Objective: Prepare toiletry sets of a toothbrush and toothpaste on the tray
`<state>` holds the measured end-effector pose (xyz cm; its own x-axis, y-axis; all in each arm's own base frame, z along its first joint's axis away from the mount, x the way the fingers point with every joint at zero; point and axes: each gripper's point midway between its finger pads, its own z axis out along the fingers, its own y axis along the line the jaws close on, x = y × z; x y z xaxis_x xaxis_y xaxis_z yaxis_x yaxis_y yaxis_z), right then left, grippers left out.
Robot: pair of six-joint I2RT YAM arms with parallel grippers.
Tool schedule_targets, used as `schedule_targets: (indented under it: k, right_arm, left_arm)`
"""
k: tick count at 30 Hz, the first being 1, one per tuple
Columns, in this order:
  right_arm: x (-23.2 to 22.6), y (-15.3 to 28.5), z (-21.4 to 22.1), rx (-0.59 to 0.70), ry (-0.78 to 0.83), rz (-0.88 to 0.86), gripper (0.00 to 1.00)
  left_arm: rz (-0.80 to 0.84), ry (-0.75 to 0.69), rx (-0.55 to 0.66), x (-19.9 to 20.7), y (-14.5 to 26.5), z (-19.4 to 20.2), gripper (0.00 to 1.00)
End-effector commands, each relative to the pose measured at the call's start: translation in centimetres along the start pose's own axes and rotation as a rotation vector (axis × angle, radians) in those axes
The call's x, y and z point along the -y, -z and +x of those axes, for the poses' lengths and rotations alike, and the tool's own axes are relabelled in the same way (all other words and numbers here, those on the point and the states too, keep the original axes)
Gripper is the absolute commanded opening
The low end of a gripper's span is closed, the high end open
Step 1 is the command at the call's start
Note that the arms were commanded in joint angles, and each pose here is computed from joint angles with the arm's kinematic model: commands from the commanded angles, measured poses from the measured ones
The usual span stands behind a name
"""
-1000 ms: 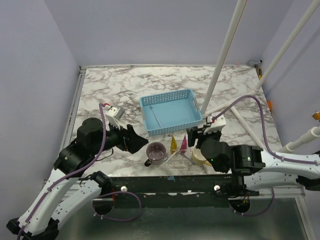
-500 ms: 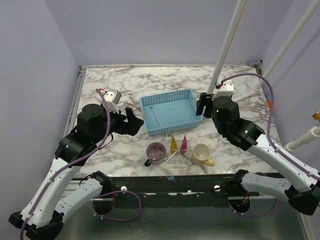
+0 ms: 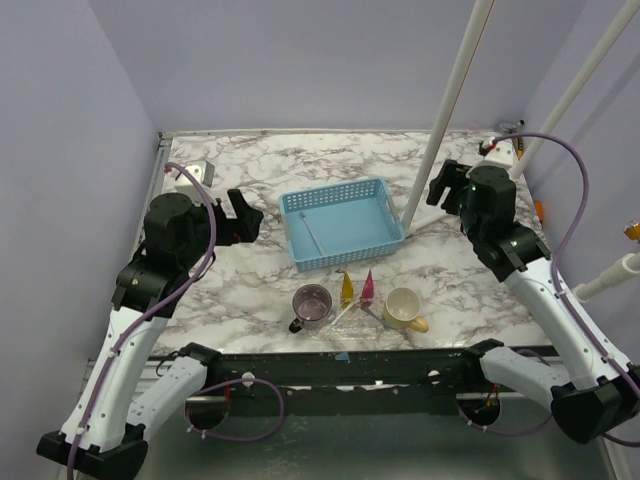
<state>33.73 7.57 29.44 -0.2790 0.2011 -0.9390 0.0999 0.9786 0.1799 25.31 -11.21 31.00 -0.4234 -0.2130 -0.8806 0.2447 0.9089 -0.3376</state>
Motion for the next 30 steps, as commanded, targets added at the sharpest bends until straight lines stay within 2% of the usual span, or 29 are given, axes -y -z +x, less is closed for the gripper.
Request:
schedule_targets:
  k: [1, 12, 15, 17, 30]
  right_arm:
    - [0.5, -0.2, -0.4, 0.005, -0.038, 0.001, 0.78]
    - [2.8, 1.4, 0.5, 0.030, -0.074, 0.073, 0.83]
    - [3.2, 1.7, 0.2, 0.031, -0.071, 0.095, 0.90]
    - [3.2, 1.8, 0.2, 0.029, -0.072, 0.096, 0.99]
    - [3.2, 2.5, -0.8, 0.074, -0.101, 0.085, 1.00]
  left_arm:
    - [-0.072, -0.018, 0.112, -1.6, 0.7, -1.4, 0.90]
    - [-0.057, -0.050, 0.218, -2.2, 2.5, -0.7, 0.91]
    - [-0.052, -0.049, 0.230, -2.4, 2.7, -0.2, 0.91]
    - [-0.042, -0.050, 0.228, -2.3, 2.6, 0.2, 0.91]
    - [-0.053, -0.069, 0.264, -2.7, 3.4, 0.1, 0.91]
